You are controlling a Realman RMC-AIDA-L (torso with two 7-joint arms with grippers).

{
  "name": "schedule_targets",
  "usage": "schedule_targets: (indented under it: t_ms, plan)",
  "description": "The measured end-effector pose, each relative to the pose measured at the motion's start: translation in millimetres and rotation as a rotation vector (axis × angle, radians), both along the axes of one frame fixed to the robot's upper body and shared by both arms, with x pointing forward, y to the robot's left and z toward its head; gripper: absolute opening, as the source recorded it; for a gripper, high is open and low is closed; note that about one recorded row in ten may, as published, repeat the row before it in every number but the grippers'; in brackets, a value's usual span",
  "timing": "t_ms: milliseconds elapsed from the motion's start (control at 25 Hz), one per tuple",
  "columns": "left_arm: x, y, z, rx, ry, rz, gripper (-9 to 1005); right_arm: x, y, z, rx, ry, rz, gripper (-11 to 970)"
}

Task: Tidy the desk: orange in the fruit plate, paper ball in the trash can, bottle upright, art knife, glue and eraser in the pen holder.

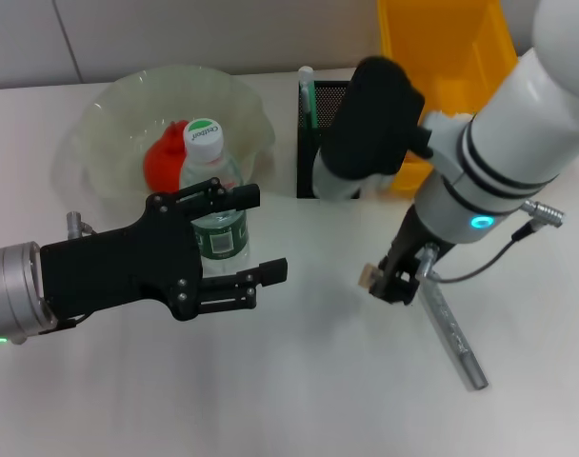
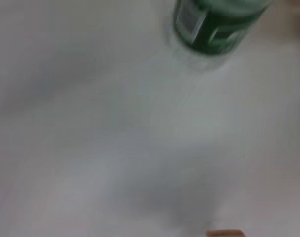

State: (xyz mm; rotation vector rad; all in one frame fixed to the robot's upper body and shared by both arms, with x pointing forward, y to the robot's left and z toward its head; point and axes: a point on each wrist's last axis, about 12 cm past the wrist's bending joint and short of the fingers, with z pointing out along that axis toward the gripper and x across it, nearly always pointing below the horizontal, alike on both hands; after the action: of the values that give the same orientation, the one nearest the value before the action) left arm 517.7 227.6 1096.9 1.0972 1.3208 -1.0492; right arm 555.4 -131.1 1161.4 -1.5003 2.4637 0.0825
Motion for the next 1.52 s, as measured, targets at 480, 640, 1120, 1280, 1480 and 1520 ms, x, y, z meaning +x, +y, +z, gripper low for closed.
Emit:
schedule_targets:
  t_ms: [480, 640, 1120, 1280, 1480, 1520]
  plan:
    - [0.3, 0, 0.5, -0.004, -0.001, 0.003, 815, 25.6, -33, 15.4, 0.173, -0.164, -0.133, 252]
    - [0.2, 0, 0.5, -0.004, -0.001, 0.003, 815, 32.1, -43, 22.8, 0.246, -0.24, -0.183, 252]
    - [0.3, -1, 1.1, -0.009, -0.015, 0.001, 815, 41.9, -80, 27.7, 0.559, -0.403, -0.292, 253]
    - [1.1, -2, 1.7, -0.01, -0.018, 0.001, 815, 39.9, -89, 23.6, 0.653, -0.422, -0.262, 253]
    - [2.2, -1, 2.7, -0.012, -0.021, 0.004, 815, 41.3, -105, 15.7, 0.791, -0.432, -0.257, 253]
    - [2.4, -2, 2.9, -0.012, -0.022, 0.003, 815, 42.0, -108, 14.0, 0.816, -0.432, -0.26, 253]
